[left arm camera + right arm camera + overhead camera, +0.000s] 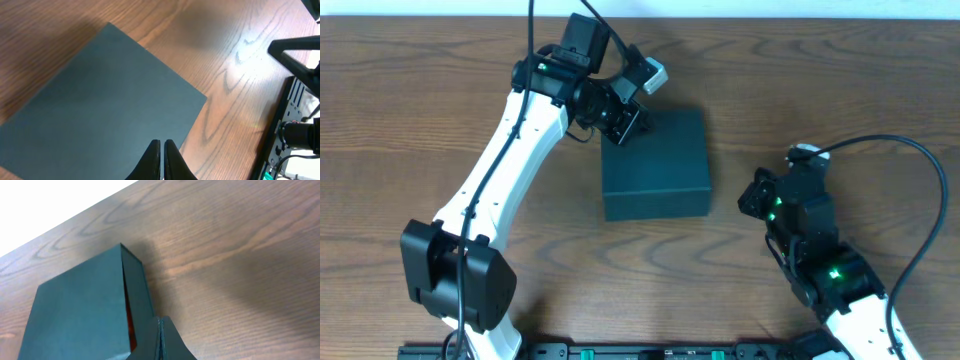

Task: Pack container
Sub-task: 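Lift the left gripper off the box and withdraw the right gripper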

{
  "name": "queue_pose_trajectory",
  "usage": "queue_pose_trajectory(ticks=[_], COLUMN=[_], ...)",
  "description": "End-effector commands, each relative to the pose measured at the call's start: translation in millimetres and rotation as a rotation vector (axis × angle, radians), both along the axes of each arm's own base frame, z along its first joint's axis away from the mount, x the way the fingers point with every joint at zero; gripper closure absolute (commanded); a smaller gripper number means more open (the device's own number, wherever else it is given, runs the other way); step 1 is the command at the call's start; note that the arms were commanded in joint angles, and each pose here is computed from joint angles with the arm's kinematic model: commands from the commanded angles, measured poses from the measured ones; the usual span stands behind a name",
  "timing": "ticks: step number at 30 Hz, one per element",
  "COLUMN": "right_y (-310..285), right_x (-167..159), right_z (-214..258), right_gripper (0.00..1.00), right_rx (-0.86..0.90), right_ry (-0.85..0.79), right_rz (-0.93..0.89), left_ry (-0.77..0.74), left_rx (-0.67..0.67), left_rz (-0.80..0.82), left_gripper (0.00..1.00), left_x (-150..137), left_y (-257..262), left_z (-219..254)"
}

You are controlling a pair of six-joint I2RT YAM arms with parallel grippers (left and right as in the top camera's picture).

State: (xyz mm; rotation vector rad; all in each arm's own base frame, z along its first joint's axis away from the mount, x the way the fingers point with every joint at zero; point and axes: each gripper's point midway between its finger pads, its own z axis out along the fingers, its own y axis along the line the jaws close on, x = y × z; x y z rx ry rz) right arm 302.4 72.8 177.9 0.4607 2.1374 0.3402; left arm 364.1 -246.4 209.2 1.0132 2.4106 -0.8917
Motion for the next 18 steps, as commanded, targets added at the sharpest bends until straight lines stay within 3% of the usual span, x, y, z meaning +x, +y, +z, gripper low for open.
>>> queue_pose_trajectory(ticks=[1,9,10,11,12,14,15,18], right_y=[-8,-23,-24,-25,-25,-26,-26,-25], right_x=[5,8,9,10,11,12,12,16], right_z=[13,14,15,16,17,18,19,26], right_gripper=[0.98,0.98,0.92,0.77,0.57,0.11,0.01,0.01], right_rx=[-0.023,-0.029,-0.037,-0.048,-0.061,-0.089,-0.1,-0.144], right_ry=[-0.036,-0.04,-0.044,-0.048,-0.054,-0.061,-0.068,-0.101], right_rz=[-0.008,-0.052,-0.05,-0.046,-0.039,-0.023,-0.015,0.014], left_ry=[-0.013,-0.023,-0.02,-0.017,-0.013,-0.011,-0.013,-0.002], left_rx=[-0.005,-0.022,-0.007,0.016,0.039,0.072,0.087,0.123], left_rz=[0.033,0.086,0.124,0.168,0.215,0.28,0.299,0.368], left_gripper=[0.94,0.94,0.9,0.55,0.05,0.05,0.05,0.05], left_x=[6,18,23,28,32,39,41,45], left_y=[6,10,13,17,21,28,31,39], left_z=[8,12,11,8,6,3,1,-2])
